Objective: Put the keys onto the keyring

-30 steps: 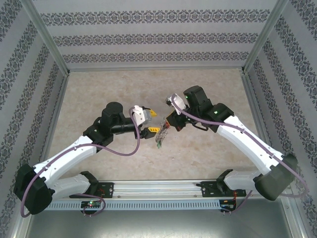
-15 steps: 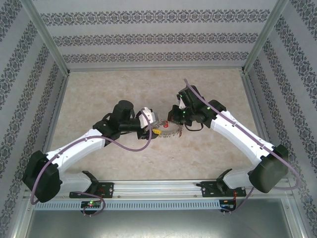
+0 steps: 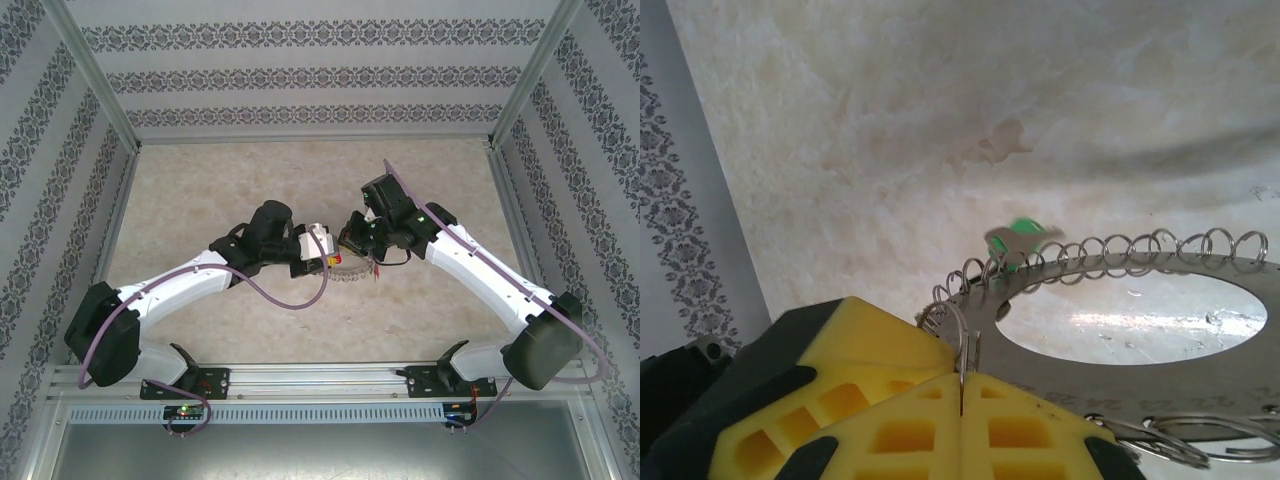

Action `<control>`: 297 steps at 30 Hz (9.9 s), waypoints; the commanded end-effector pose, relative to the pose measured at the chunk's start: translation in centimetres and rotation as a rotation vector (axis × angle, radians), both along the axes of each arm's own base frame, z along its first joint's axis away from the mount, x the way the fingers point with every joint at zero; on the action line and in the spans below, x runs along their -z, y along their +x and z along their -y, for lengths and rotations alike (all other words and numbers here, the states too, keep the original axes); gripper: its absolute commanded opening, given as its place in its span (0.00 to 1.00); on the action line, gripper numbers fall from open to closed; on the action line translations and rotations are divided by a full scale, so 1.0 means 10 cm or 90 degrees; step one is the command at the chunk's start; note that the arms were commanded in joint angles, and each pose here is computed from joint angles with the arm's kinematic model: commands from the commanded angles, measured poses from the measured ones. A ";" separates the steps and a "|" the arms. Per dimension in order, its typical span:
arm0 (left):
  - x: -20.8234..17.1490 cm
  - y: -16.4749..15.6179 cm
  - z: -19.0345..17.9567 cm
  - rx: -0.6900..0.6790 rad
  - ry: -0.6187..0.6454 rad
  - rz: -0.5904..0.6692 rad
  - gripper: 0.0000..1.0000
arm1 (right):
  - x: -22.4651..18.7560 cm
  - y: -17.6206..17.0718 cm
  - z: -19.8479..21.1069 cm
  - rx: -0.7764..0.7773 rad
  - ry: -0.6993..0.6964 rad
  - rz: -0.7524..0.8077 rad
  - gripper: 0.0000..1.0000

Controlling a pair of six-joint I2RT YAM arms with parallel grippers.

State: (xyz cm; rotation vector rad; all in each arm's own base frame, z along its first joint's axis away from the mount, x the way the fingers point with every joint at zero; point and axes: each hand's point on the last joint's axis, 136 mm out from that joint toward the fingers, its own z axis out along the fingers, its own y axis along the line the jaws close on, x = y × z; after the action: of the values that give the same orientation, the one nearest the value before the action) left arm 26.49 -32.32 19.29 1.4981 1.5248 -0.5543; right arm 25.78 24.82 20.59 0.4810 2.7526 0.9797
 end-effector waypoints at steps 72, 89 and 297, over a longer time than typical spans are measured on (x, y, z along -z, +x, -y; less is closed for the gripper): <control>0.11 -0.14 0.06 0.068 0.012 0.010 0.32 | 0.04 -0.27 -0.01 0.193 0.253 -0.264 0.00; 0.06 -0.04 -0.11 -0.002 -0.033 0.030 0.33 | 0.03 -0.26 -0.01 0.205 0.264 -0.262 0.00; -0.56 -0.08 -0.19 0.006 -0.080 -0.025 0.18 | -1.05 -0.24 -0.05 -0.581 0.075 0.969 0.00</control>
State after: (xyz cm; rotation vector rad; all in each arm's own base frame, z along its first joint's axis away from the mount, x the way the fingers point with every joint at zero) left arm 24.73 -30.90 24.40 1.4565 1.4795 -0.7084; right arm 23.68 25.15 28.00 -1.1887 1.4868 0.9112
